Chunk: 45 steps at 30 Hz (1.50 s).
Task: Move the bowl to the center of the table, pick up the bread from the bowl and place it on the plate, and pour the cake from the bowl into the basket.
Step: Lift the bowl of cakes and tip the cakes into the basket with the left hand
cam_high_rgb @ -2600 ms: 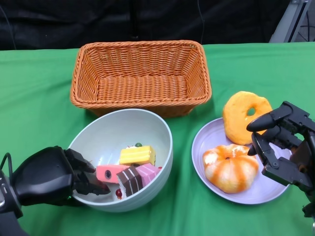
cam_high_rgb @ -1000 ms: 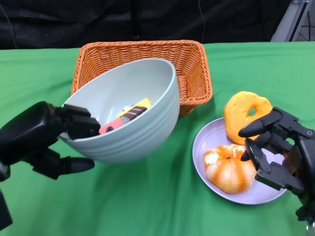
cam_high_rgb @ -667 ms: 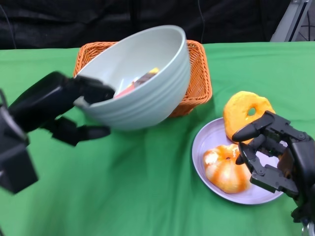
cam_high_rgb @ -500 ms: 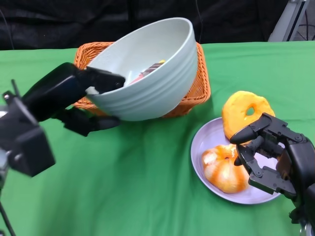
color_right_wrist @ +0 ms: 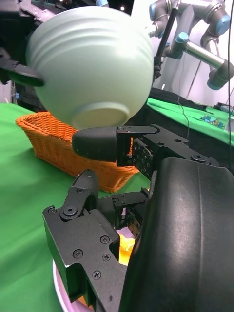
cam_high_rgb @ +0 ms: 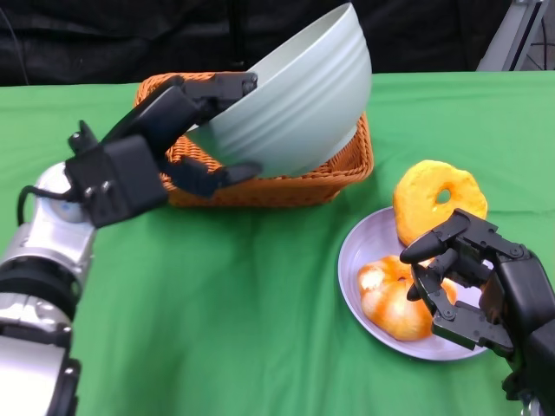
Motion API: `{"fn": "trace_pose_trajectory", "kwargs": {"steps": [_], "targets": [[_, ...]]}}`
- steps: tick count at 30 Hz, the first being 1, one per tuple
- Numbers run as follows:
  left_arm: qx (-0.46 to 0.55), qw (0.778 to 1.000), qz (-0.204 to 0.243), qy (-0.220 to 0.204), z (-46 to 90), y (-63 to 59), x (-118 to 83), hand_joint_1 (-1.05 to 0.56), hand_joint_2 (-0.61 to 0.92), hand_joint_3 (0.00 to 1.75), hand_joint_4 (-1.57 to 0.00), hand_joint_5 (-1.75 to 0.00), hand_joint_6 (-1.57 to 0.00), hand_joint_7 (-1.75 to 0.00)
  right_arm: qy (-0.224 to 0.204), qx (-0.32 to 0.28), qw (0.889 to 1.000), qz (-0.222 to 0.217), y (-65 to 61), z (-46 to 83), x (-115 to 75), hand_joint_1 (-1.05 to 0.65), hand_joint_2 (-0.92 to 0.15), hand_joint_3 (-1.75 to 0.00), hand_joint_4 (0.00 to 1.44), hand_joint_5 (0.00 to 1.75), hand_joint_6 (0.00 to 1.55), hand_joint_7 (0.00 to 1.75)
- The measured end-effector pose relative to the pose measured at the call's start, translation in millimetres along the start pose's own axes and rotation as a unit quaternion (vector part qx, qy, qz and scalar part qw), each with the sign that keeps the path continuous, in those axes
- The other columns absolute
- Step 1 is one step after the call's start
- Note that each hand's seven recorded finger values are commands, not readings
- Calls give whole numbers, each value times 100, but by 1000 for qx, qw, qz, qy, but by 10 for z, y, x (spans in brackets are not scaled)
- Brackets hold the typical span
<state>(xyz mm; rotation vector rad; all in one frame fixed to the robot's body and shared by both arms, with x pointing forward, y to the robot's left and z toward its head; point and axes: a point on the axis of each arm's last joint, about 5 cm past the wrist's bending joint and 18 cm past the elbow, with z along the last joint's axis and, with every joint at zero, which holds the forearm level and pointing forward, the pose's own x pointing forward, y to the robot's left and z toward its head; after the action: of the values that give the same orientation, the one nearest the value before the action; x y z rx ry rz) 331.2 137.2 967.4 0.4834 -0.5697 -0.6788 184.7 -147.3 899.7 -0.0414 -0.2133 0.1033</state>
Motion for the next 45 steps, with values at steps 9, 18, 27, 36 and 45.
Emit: {"fn": "trace_pose_trajectory", "kwargs": {"steps": [9, 18, 27, 36, 45], "targets": [[-123, 991, 43, 37, 22, -90, 252, -15, 59, 108, -81, -175, -69, -158, 4, -3, 1000, 1, 4, -42, 6, -1, -73, -74, 70, 149, 62, 135], [-213, 973, 67, 64, 44, -141, 405, -17, 48, 121, -80, -175, -70, -160, 6, -3, 1000, 1, 2, -76, 9, -1, -73, -71, 69, 150, 62, 136], [-437, 884, 126, 108, 53, -166, 571, -10, 51, 125, -82, -175, -72, -163, 2, -4, 1000, 2, 1, -104, 5, -3, -73, -74, 69, 151, 62, 137], [-596, 777, 160, 124, 56, -226, 632, -14, 64, 116, -84, -175, -63, -174, -2, -8, 1000, -1, -6, -86, 2, -1, -73, -76, 69, 150, 61, 137], [-717, 654, 192, 149, 20, -287, 601, -21, 68, 92, -86, -175, -63, -175, -2, -10, 1000, -3, -15, -85, -1, -1, -73, -76, 70, 150, 61, 137]]}}
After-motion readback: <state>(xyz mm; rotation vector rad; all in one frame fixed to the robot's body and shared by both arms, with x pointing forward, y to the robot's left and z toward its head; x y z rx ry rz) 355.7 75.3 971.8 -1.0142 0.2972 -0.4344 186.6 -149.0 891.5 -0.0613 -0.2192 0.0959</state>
